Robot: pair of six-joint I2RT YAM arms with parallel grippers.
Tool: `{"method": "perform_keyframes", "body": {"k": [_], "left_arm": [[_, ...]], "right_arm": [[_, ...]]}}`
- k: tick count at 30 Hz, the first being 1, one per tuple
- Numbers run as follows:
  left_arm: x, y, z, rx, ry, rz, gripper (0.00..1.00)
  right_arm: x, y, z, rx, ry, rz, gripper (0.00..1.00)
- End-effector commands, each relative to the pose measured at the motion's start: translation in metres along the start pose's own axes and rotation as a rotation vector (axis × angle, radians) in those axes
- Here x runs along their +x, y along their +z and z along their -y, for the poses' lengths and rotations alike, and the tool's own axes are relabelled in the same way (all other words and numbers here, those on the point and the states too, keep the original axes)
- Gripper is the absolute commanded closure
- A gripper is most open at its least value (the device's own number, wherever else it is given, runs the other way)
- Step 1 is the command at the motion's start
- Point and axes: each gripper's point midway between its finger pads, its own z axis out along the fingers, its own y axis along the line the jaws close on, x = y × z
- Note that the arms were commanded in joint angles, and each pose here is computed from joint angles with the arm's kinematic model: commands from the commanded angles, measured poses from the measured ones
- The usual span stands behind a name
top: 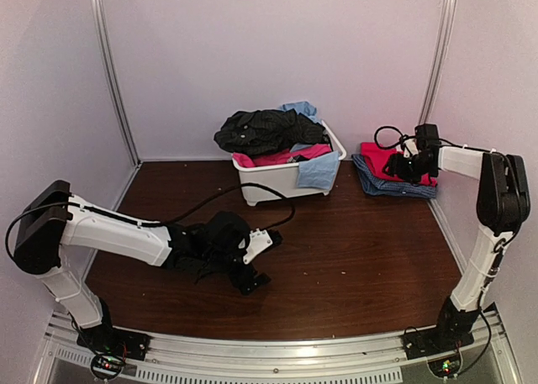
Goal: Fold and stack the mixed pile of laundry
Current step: Adjust the square-folded T-shirt at the corner of the board.
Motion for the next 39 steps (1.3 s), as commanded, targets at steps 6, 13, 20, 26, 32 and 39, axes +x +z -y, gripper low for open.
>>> {"method": "perform_keyframes", "body": {"k": [6,13,20,26,32,39], "left_arm": [[-0.006,0.002,-0.001,0.015,-0.031,0.034,0.02],[-0.006,0.001,-0.003,-0.001,-0.036,0.034,0.02],[-0.006,-0.001,-0.005,-0.007,-0.031,0.029,0.02],[-0.005,0.001,-0.005,-0.011,-0.024,0.020,0.02],[-0.004,0.003,-0.005,-0.011,-0.022,0.016,0.02],[-0.005,0.004,-0.005,-0.011,-0.022,0.014,0.02]], "right_arm": [[0.010,0.020,-0.020,-0.201,0.176,0.083,0.36],[0.009,0.046,-0.008,-0.163,0.196,0.072,0.35],[-0.006,0.060,0.000,-0.142,0.200,0.130,0.34],[-0.014,0.072,0.006,-0.139,0.208,0.180,0.32],[-0.020,0.086,-0.017,-0.304,0.172,0.202,0.35],[-0.012,0.080,-0.064,-0.469,0.101,0.173,0.38]]}}
